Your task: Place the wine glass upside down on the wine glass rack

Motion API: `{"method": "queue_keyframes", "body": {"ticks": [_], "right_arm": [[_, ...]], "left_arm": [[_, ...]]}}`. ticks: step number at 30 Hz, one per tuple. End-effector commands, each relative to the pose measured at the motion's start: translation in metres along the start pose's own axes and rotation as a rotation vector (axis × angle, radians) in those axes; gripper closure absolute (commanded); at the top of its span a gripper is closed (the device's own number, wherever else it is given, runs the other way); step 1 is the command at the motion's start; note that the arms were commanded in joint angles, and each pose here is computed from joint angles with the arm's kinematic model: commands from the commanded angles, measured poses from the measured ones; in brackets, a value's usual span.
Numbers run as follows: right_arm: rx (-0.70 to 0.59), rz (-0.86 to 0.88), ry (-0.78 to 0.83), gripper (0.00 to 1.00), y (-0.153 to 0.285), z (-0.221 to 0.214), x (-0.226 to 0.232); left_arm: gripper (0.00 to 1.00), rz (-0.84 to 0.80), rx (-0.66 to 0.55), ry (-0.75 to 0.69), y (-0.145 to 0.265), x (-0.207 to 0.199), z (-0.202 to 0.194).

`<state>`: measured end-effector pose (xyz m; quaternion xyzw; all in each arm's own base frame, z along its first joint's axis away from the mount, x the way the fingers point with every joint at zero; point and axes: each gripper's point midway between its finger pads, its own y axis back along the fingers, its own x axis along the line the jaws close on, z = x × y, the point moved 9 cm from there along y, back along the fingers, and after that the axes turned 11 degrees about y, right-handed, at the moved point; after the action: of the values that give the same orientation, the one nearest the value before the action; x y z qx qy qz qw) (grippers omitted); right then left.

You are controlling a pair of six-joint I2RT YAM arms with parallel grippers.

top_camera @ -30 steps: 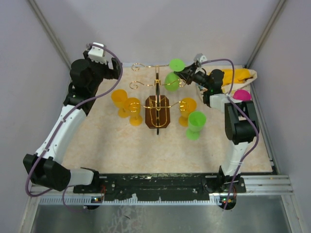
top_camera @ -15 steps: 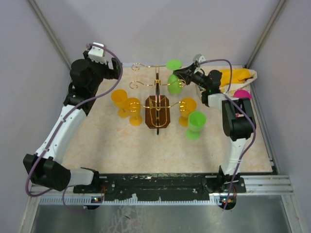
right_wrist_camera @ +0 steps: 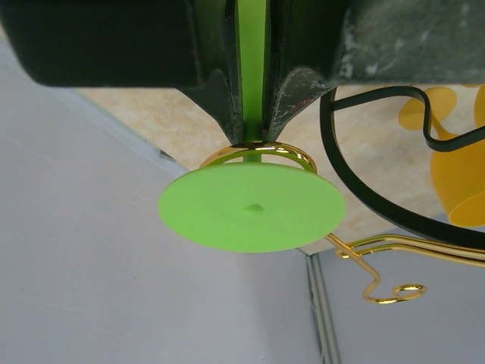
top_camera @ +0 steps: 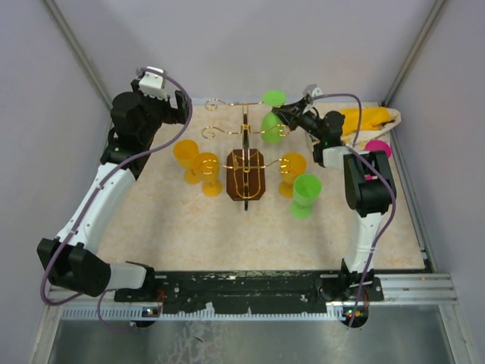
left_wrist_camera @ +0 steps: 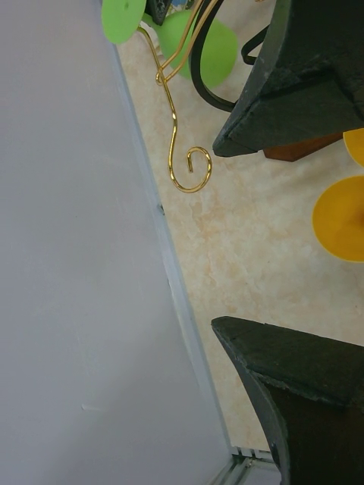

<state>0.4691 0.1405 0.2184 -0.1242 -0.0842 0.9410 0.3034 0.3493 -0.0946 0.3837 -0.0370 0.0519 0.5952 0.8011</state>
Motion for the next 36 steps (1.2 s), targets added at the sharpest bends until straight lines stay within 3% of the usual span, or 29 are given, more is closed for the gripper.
{"method": "queue_keyframes", "body": {"ticks": [1, 20, 36], "right_arm": [[-0.070, -0.085, 0.082, 1.00, -0.004, 0.022, -0.014], [-0.075, -0.149, 0.130, 1.00, 0.022, 0.034, 0.001], [-0.069, -0.031, 0.147, 0.98, 0.016, 0.030, 0.019]], "left_arm": [[0.08, 0.009, -0.032, -0.010, 0.000, 0.003, 0.011], [0.08, 0.011, -0.033, -0.012, 0.006, 0.003, 0.007], [0.07, -0.010, -0.035, 0.000, 0.006, 0.001, 0.004]]}}
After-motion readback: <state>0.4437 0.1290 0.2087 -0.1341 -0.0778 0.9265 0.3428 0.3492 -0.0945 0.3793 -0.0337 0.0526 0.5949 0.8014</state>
